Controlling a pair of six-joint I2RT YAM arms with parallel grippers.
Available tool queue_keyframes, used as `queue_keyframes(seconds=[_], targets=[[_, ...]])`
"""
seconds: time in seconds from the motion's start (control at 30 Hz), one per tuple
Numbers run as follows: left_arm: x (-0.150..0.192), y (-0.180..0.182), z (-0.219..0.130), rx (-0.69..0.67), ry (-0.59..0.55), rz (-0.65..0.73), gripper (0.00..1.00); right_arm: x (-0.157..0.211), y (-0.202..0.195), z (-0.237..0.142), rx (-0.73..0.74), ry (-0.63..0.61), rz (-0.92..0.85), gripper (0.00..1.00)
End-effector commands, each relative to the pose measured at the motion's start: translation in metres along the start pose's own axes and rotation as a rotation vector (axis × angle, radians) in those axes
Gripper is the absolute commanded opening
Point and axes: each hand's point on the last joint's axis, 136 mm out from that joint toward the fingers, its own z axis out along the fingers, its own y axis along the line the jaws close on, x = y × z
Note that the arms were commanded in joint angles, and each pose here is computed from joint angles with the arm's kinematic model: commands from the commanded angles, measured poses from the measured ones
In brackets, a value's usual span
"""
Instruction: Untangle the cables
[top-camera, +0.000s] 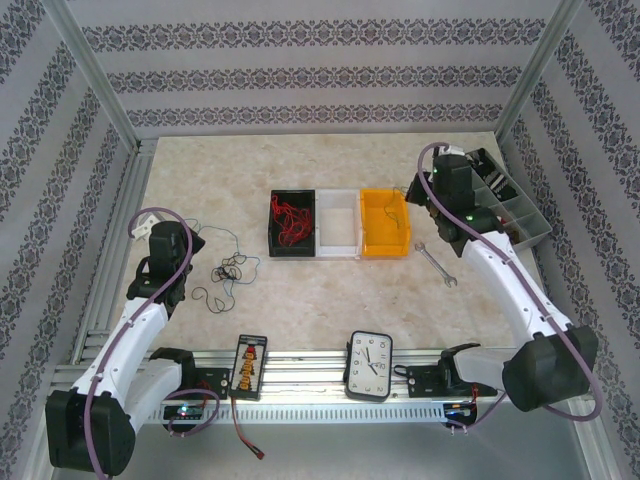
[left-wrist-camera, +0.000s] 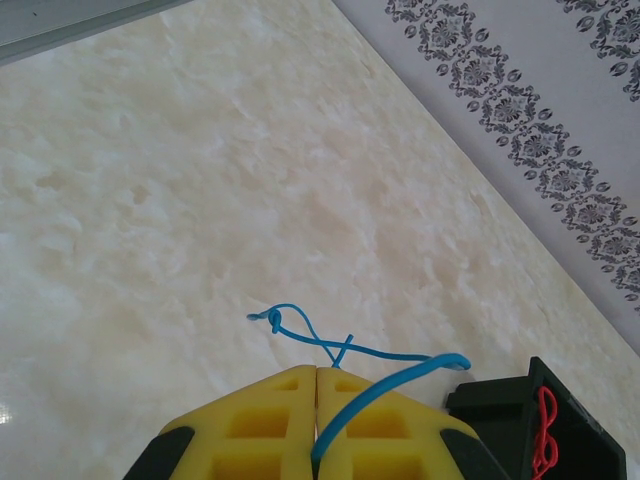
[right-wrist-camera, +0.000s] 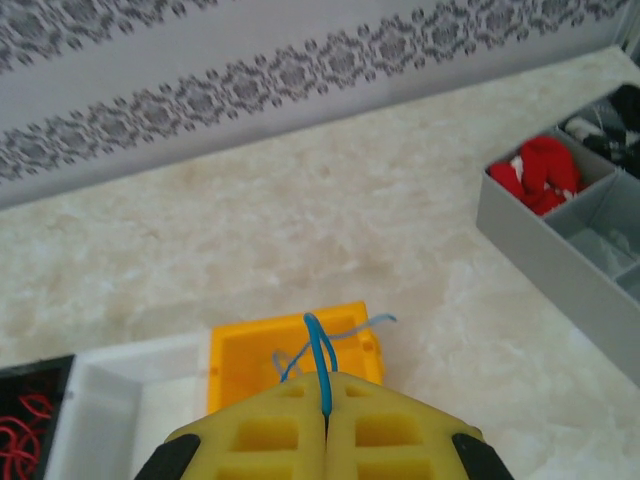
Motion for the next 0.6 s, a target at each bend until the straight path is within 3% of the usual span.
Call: queue_keyframes(seconds=[0.0,0.5,0.57], targets=[[0.0,-0.006,0.0,0.02,-0.002,-0.011,0.0,0.019,-0.006,0.015,0.037,0.026,-0.025,0.0],[-0.014,-0.052,0.0,0.175,0.003,0.061,0.0,0.108,0.017,0.089,-0.073,0.35,-0.067,0.01],[-0.019,-0.062,-0.002,0.202,-0.002,0.076,0.0,0.116,0.016,0.097,-0.064,0.378,-0.059,0.08]])
